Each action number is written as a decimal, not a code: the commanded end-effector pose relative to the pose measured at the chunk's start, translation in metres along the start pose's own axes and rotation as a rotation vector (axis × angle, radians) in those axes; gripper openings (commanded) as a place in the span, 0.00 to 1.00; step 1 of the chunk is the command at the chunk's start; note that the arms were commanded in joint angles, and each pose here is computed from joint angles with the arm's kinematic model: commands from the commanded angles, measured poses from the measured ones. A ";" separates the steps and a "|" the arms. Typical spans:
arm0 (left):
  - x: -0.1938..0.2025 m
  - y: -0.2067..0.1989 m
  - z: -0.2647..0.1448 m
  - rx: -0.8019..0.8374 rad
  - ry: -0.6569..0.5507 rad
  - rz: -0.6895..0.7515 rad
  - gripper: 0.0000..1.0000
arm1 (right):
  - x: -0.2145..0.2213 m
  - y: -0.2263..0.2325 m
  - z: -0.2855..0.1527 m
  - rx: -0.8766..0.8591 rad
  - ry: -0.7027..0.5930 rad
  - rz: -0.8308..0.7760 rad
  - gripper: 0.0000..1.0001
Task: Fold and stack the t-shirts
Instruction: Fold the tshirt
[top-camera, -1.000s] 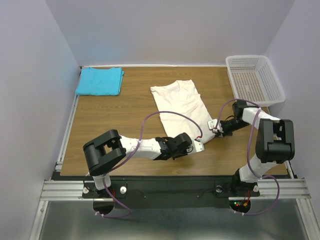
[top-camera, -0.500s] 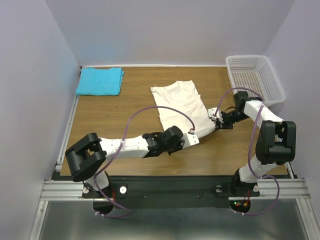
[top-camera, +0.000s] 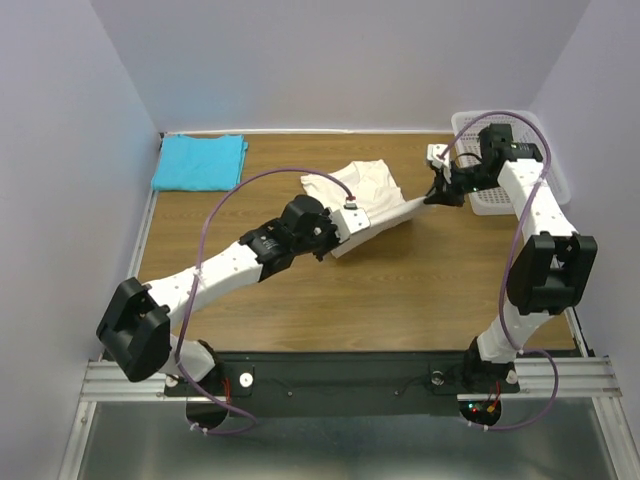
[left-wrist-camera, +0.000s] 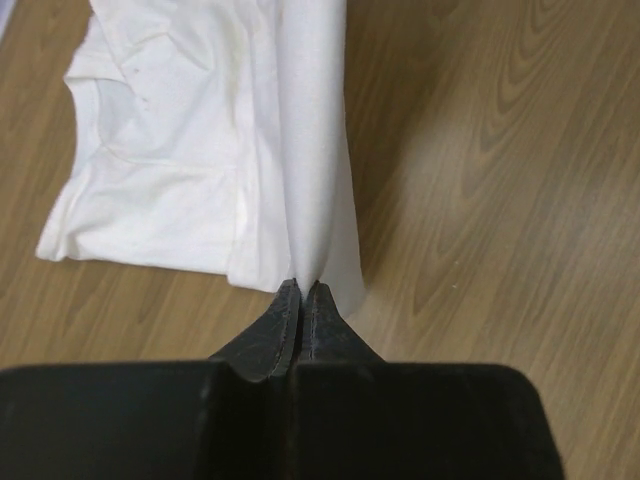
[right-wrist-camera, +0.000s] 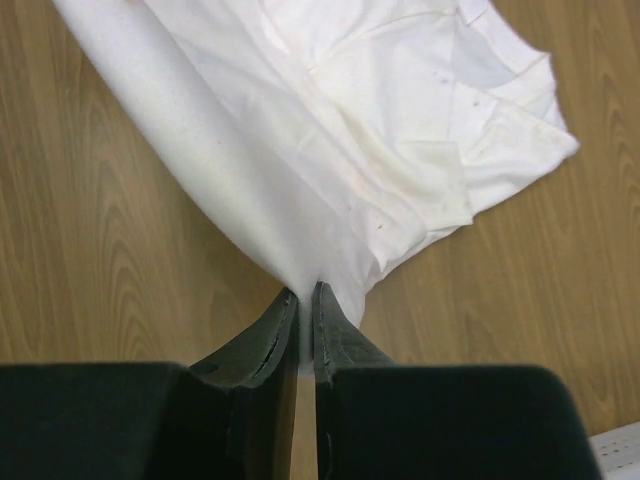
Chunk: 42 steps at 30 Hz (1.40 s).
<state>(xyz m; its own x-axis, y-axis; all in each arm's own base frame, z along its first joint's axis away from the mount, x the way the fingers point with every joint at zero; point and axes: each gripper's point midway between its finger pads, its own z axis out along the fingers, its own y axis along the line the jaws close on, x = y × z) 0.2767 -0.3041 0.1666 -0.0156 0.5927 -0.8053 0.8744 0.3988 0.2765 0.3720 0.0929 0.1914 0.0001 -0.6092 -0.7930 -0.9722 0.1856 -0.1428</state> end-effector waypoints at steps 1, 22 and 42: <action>-0.022 0.038 -0.011 -0.073 -0.043 0.025 0.00 | -0.028 -0.037 -0.011 0.064 -0.061 0.063 0.01; -0.044 0.185 0.006 -0.347 -0.094 -0.002 0.00 | -0.063 -0.131 0.024 0.138 -0.178 0.131 0.01; -0.009 0.240 0.028 -0.425 -0.053 -0.081 0.00 | -0.072 -0.197 0.079 0.257 -0.205 0.098 0.01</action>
<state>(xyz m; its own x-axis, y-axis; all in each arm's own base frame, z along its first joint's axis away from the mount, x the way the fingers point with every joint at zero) 0.4791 -0.2399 0.1848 -0.1038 0.5546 -0.8256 0.6629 0.6574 0.3582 0.5577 0.1597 0.2061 -0.1015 -0.4327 -0.8958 -0.9123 0.3996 -0.0897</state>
